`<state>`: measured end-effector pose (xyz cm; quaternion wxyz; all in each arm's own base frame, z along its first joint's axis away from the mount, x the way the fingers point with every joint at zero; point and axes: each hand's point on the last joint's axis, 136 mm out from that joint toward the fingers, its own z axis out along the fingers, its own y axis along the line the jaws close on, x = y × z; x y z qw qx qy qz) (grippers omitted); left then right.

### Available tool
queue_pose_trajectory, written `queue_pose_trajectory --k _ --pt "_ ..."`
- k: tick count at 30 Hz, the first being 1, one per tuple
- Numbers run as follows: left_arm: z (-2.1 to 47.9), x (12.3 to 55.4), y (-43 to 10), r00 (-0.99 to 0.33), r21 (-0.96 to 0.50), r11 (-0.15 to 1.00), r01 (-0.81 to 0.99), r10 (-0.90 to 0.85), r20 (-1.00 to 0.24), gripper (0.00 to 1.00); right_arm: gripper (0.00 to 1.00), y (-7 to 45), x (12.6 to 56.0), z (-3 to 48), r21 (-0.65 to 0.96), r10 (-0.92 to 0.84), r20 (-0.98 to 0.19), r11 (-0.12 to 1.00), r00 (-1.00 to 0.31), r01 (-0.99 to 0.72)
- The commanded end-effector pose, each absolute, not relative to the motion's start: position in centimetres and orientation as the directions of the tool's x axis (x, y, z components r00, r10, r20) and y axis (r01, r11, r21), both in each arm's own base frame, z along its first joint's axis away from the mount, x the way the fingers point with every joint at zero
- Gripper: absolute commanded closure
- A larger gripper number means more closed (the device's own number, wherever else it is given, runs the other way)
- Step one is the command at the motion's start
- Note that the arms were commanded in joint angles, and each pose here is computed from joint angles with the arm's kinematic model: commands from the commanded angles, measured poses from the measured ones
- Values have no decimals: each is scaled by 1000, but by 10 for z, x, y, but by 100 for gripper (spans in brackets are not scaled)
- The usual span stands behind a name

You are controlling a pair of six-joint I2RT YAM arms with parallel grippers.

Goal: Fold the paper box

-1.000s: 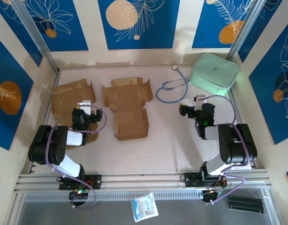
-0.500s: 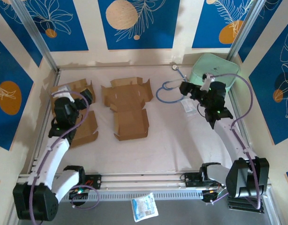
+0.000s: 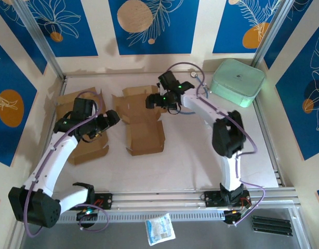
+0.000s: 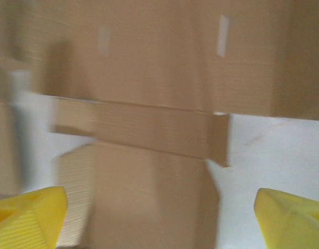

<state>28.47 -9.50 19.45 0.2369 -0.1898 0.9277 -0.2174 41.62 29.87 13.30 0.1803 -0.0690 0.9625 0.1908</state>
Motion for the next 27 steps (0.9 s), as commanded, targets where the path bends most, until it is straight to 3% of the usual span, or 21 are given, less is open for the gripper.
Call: queue_pose_trajectory --k 1,4,7,9,11,14,18,23,27 --pt "183 267 -104 -885 -452 865 -217 -370 -284 1 7 274 390 95 152 -163 -225 968 -961 -200" --pt "176 266 -107 -901 -438 877 -199 -339 -270 1 9 283 378 66 159 -211 -163 959 -964 -236" --pt "174 269 -110 -907 -438 880 -186 -325 -268 1 24 286 375 49 179 -230 -136 951 -964 -252" --pt "173 271 -111 -908 -439 880 -182 -322 -268 1 35 287 374 43 187 -242 -125 947 -962 -262" --pt "172 272 -112 -910 -440 880 -178 -318 -267 0 54 287 372 39 205 -255 -111 940 -960 -274" --pt "175 277 -111 -914 -421 894 -151 -289 -286 0 72 287 365 38 248 -281 -94 922 -955 -296" --pt "195 299 -107 -898 -334 943 5 -143 -417 0 97 282 354 55 266 -375 -161 874 -913 -406" --pt "231 329 -127 -743 -215 900 379 158 -650 1 100 254 329 88 319 -519 -269 747 -812 -583" --pt "239 332 -152 -670 -218 803 555 277 -688 1 99 232 304 106 369 -583 -300 660 -755 -655"
